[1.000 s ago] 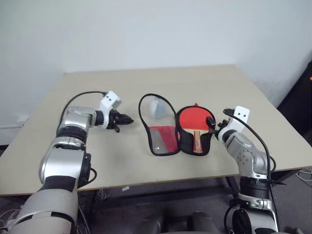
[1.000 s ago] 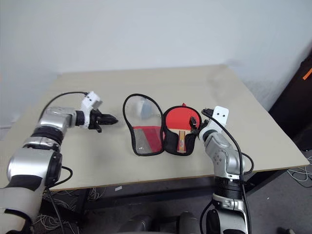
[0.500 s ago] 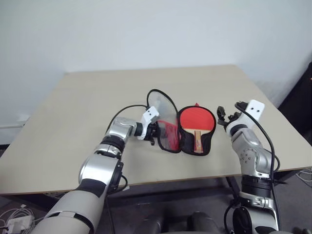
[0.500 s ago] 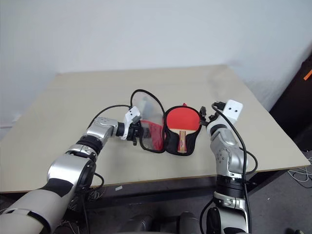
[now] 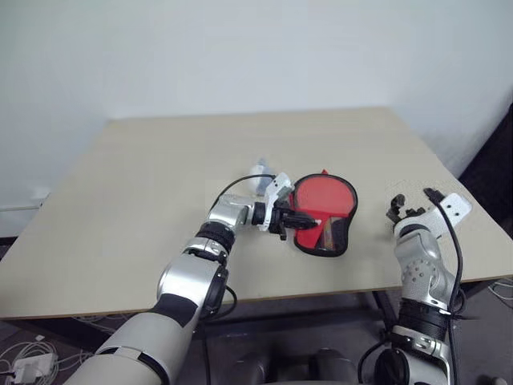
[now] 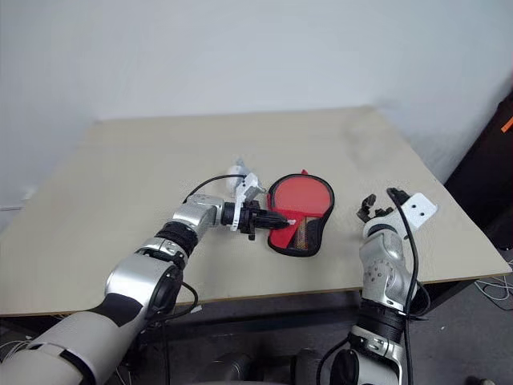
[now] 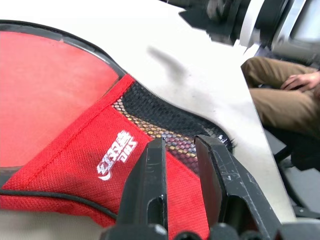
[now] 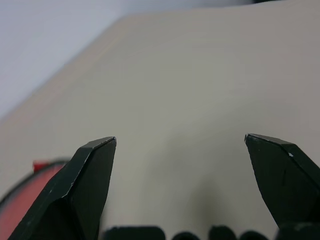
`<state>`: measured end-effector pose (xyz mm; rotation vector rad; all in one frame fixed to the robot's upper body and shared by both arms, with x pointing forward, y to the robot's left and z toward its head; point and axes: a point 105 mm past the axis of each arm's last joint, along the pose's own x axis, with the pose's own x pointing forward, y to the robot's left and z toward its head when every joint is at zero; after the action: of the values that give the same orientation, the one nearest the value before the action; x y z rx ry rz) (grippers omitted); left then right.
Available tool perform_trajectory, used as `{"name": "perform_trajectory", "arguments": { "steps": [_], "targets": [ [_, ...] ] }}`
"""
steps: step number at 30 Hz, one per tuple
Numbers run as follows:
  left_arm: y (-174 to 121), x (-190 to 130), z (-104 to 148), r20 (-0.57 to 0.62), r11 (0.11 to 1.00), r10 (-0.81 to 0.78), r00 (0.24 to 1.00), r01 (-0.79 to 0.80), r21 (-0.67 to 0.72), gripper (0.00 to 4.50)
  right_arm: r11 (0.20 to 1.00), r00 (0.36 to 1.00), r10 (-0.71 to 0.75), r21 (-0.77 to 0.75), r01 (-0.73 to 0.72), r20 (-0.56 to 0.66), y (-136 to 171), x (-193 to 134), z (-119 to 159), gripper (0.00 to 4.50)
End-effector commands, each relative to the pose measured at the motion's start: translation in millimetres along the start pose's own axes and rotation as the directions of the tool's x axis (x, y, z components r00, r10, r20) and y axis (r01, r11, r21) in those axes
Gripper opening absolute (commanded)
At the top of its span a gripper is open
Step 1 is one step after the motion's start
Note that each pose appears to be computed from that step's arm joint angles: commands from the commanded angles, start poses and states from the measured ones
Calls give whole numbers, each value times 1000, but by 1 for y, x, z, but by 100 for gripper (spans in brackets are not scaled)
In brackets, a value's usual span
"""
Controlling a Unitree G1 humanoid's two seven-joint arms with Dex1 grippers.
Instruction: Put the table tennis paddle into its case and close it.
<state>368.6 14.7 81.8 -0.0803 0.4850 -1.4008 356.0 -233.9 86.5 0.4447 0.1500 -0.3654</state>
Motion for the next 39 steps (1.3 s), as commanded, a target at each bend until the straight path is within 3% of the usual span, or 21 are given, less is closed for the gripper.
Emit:
{"name": "perform_trajectory", "arguments": {
  "steps": [1,6,11,18,24,39],
  "targets": [
    [-1,-13,27,65,1000,-18,998,18,4,215,942,960,281,-193,-275,1,51,-15,14,450],
    [8,-21,13,13,996,53,999,-52,-67,387,799,860,497,-325,-506,-117,76,-39,3,450],
    [19,-24,6,36,978,155,987,-148,-148,387,745,824,536,-357,-563,-183,71,-44,-1,450],
    [13,-3,-21,-72,950,163,984,-176,-259,387,792,848,502,-304,-529,-169,63,-34,3,450],
    [9,6,-28,-87,893,172,981,-193,-406,387,825,872,466,-281,-490,-151,60,-30,2,450],
    [-29,37,-25,-88,776,10,996,-63,-627,387,877,913,381,-258,-406,-142,47,-25,-6,450]
  ]
}}
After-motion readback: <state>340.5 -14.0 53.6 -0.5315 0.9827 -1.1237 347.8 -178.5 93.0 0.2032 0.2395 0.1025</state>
